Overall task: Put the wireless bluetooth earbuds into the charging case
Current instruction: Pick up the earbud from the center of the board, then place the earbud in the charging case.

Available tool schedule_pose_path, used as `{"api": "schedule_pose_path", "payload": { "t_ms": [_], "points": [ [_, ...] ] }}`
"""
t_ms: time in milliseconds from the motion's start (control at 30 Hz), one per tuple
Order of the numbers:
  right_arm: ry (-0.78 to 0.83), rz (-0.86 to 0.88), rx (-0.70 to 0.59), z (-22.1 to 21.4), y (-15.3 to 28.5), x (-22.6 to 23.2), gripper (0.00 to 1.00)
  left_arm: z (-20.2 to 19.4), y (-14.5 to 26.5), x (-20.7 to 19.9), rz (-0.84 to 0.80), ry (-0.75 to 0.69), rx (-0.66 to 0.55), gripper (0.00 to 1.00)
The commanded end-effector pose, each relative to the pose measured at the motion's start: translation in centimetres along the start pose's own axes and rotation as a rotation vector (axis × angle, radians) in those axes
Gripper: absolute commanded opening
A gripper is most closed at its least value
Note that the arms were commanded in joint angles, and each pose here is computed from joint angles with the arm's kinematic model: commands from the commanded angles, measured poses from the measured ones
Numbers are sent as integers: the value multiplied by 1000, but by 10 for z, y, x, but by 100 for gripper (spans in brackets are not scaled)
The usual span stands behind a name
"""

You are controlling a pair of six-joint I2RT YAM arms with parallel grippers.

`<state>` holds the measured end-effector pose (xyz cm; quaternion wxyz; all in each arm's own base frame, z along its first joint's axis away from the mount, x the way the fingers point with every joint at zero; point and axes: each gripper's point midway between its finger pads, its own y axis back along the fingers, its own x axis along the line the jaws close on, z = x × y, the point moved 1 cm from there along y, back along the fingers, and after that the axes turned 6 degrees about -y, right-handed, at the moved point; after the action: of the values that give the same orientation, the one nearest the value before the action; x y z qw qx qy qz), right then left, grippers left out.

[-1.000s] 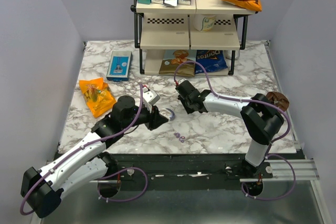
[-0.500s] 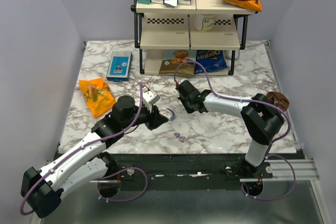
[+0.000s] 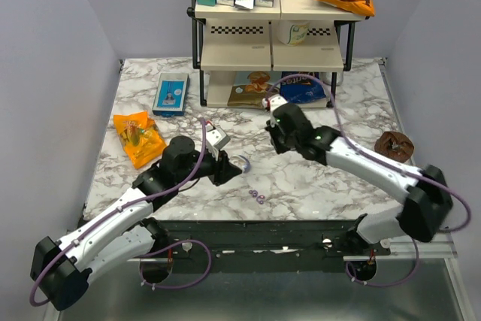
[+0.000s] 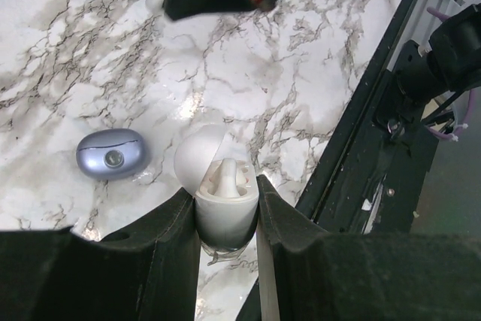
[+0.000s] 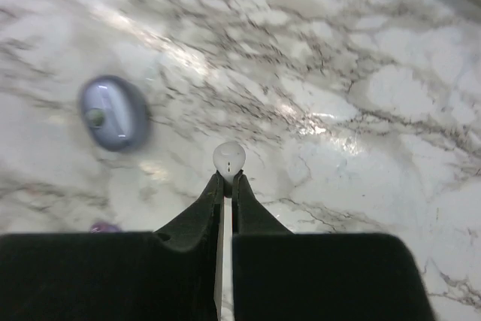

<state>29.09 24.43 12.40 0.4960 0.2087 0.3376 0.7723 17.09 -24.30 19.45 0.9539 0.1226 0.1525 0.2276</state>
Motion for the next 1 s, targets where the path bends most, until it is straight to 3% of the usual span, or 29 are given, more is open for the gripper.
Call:
{"api": "schedule_pose_path", "payload": {
  "t_ms": [0, 33, 167, 400, 533, 700, 967],
  "points": [
    [66, 236, -104, 21, 72, 19, 1, 27, 0, -6, -21, -15, -70, 0],
    [90, 351, -144, 27, 100, 31, 1, 30, 0, -7, -27, -17, -77, 0],
    [201, 538, -162, 15, 156, 45, 1, 48, 2, -16, -75, -62, -108, 0],
    [368, 672, -267, 2, 228, 48, 1, 51, -1, -49, -329, -157, -71, 0],
    [397, 722, -289, -3, 246, 53, 1, 56, 5, -67, -455, -211, -124, 0],
    [421, 764, -263, -12, 255, 62, 1, 61, 13, -76, -500, -292, -240, 0],
    [443, 845, -230, -17, 256, 83, 1, 62, 7, -84, -538, -315, -242, 0]
  ]
}}
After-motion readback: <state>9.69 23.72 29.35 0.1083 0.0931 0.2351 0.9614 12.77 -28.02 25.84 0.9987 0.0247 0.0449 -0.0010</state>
